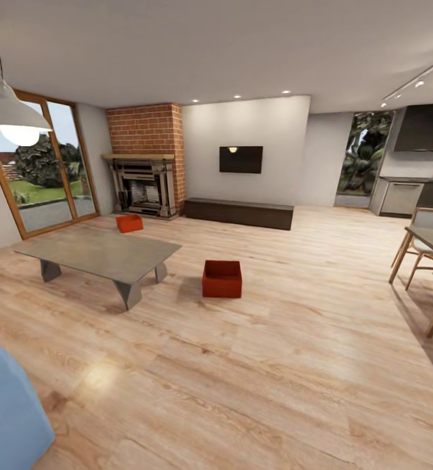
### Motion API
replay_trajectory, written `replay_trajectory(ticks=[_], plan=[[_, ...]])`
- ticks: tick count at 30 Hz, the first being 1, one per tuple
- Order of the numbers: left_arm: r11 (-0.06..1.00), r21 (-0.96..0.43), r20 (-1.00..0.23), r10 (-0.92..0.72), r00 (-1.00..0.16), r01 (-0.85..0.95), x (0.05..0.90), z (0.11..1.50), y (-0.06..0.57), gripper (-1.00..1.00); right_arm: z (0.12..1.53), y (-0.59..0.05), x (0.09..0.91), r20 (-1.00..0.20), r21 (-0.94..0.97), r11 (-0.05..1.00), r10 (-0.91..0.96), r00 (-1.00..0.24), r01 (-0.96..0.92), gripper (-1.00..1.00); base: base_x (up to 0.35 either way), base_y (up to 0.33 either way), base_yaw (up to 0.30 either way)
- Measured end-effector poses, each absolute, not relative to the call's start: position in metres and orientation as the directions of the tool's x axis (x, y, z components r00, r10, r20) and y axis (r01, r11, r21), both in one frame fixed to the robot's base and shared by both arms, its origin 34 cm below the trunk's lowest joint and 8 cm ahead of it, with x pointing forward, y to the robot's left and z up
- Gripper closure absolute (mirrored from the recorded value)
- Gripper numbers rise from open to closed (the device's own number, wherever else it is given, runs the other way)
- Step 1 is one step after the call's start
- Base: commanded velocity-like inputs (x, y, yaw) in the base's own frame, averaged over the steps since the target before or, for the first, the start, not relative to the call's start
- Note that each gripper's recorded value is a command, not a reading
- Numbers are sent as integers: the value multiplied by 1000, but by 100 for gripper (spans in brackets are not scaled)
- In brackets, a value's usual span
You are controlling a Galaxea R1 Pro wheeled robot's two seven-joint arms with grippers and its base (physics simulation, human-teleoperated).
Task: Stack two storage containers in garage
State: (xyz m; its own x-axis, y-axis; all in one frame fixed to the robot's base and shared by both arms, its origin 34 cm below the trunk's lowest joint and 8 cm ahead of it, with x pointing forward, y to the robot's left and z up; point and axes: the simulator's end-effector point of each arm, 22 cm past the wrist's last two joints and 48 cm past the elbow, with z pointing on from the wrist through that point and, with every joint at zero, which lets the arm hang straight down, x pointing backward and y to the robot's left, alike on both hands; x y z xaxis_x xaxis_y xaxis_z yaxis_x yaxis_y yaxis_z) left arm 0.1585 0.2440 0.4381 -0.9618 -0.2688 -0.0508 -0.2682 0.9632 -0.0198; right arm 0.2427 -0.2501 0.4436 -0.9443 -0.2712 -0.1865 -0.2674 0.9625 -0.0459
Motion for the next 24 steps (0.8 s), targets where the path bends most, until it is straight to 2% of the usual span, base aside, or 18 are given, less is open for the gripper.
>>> replay_trajectory(ticks=[12,24], plan=[[963,-20,-50,-268,-962,-268,158,438,244,-100,444,-250,243,-186,-46,963,-271,-944,-267,-100,321,-5,0],[964,-19,-56,-267,-962,-266,160,438,245,-100,444,-251,243,-186,-48,962,-272,-944,-268,-100,284,-154,0]])
